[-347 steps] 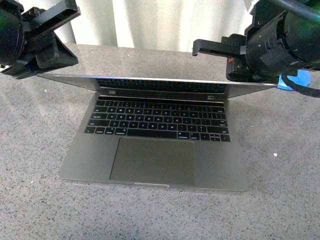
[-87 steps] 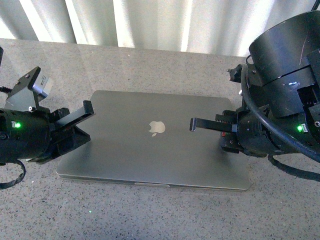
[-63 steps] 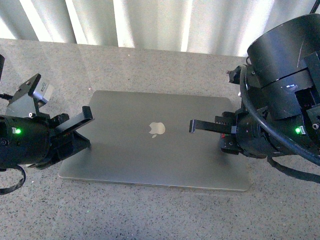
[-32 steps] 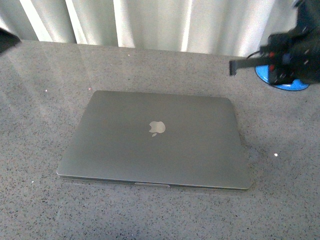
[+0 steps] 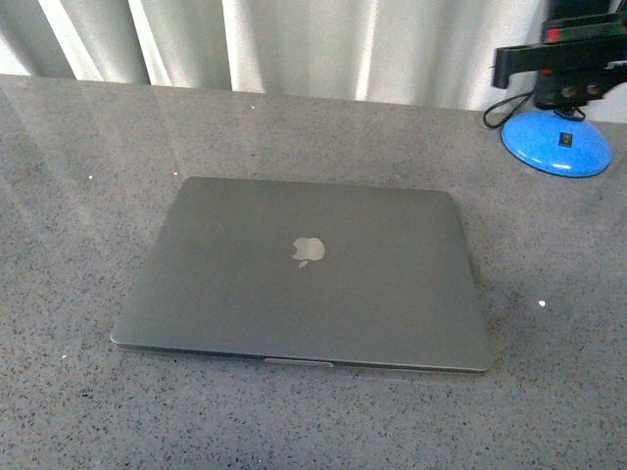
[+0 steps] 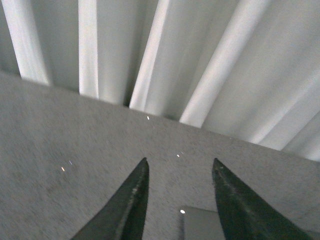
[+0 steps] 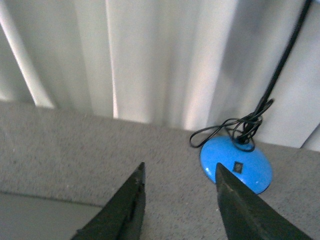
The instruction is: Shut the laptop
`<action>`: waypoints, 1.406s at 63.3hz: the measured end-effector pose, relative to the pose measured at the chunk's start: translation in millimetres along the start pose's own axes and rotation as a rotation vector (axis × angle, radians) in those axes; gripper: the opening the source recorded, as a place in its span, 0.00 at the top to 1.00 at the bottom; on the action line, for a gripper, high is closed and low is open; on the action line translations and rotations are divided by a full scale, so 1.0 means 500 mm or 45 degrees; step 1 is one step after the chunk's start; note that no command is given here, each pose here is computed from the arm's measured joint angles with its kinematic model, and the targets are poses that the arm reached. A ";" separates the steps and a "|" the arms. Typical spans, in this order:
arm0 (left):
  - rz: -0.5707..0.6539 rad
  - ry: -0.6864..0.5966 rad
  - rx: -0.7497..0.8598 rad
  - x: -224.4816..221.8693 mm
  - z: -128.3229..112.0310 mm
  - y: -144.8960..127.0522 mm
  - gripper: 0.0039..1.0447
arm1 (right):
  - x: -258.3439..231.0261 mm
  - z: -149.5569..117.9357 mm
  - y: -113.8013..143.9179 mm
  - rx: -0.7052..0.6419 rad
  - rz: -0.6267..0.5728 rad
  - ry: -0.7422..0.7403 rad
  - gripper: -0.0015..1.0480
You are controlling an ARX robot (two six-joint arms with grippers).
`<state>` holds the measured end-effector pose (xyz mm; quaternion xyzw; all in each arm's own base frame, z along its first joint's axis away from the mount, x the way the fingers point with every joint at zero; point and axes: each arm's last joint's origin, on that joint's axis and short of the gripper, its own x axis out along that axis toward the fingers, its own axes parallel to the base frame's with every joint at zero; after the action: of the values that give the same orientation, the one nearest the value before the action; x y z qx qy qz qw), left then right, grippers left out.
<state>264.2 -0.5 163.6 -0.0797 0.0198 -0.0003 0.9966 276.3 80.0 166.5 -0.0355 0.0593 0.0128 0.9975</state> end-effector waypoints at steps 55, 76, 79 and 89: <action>0.001 -0.035 0.193 -0.230 -0.011 0.002 0.97 | -0.249 -0.049 -0.151 0.077 -0.036 -0.133 0.99; -0.002 -0.066 0.193 -0.265 0.003 -0.001 0.97 | -0.286 -0.037 -0.151 0.077 -0.033 -0.166 0.99; -0.002 -0.068 0.193 -0.269 0.004 -0.001 0.97 | -0.290 -0.036 -0.151 0.077 -0.033 -0.168 0.99; -0.002 -0.075 0.193 -0.282 0.007 -0.001 0.97 | -0.305 -0.035 -0.151 0.077 -0.033 -0.175 0.99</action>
<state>123.3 -0.1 172.7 -0.0039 -0.0098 -0.0002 0.9999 125.4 0.3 172.8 -0.0052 -0.0096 0.0005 0.9999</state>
